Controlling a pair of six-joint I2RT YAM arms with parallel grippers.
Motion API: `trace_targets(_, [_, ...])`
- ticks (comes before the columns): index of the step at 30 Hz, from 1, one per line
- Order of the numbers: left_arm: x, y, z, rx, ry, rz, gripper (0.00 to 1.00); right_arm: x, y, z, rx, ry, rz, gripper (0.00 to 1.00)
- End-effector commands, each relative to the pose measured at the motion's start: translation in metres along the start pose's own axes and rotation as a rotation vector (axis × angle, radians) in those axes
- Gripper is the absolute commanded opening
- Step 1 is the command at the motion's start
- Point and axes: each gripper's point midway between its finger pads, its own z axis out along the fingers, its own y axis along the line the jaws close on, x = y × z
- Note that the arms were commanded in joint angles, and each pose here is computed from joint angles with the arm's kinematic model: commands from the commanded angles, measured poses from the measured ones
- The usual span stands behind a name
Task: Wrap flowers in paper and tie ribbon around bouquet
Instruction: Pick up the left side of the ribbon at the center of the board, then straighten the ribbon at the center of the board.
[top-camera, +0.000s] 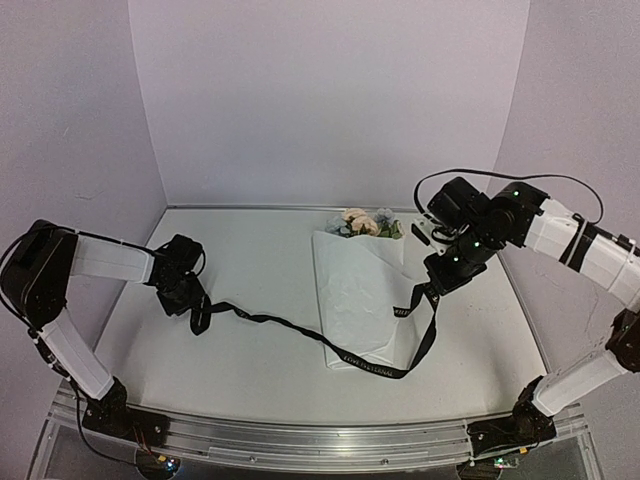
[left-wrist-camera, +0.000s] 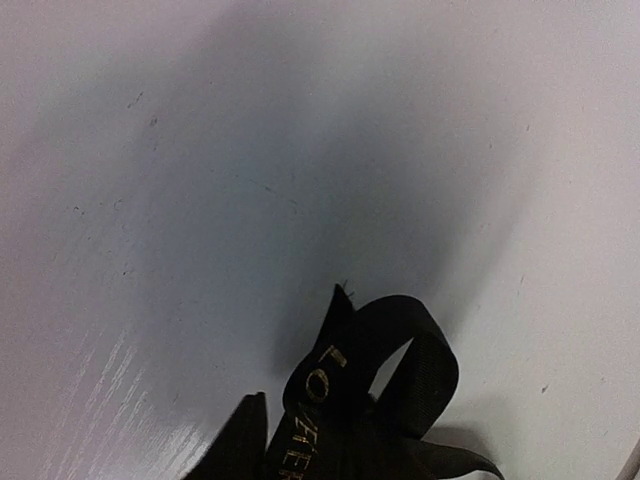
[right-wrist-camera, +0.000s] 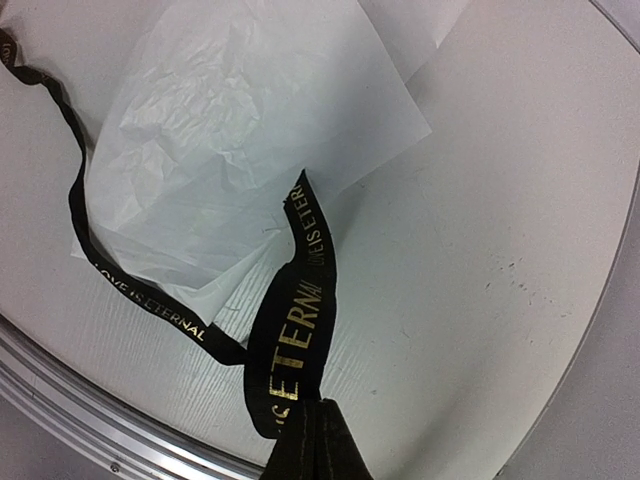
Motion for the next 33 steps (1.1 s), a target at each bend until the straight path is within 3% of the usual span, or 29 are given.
trace_targets(1, [-0.023, -0.013, -0.004, 0.012, -0.069, 0.015, 0.16, 0.003, -0.011, -0.008, 0.023, -0.023, 0.021, 0.0])
trace_targets(3, [-0.038, -0.012, -0.013, -0.01, -0.121, 0.008, 0.04, 0.005, -0.015, -0.01, 0.027, -0.027, 0.038, 0.0])
trace_targets(5, [-0.061, -0.014, -0.031, -0.005, -0.191, -0.008, 0.0, 0.005, -0.018, -0.015, 0.027, -0.038, 0.057, 0.0])
trace_targets(12, [-0.15, -0.017, -0.172, 0.053, -0.525, -0.081, 0.0, -0.003, -0.028, -0.047, 0.026, -0.105, 0.089, 0.0])
trace_targets(17, [-0.158, 0.014, -0.253, 0.183, -0.656, -0.232, 0.0, -0.004, -0.033, -0.061, 0.029, -0.126, 0.098, 0.0])
trace_targets(19, [-0.142, 0.02, -0.246, 0.24, -0.613, -0.263, 0.02, 0.0, -0.038, -0.062, 0.046, -0.12, 0.104, 0.0])
trace_targets(22, [-0.097, 0.023, -0.194, 0.266, -0.423, -0.303, 0.12, 0.012, -0.053, -0.061, 0.105, -0.108, 0.116, 0.0])
trace_targets(25, [-0.046, 0.017, -0.141, 0.334, -0.22, -0.337, 0.45, 0.03, -0.076, -0.062, 0.206, -0.083, 0.119, 0.0])
trace_targets(26, [-0.035, 0.015, -0.128, 0.356, -0.18, -0.34, 0.52, 0.036, -0.083, -0.061, 0.233, -0.075, 0.126, 0.0])
trace_targets(29, [-0.02, 0.011, -0.11, 0.378, -0.123, -0.337, 0.65, 0.054, -0.096, -0.055, 0.264, -0.046, 0.177, 0.0])
trace_targets(33, [-0.023, 0.011, -0.101, 0.329, -0.133, -0.312, 0.69, 0.068, -0.099, -0.046, 0.263, -0.015, 0.219, 0.0])
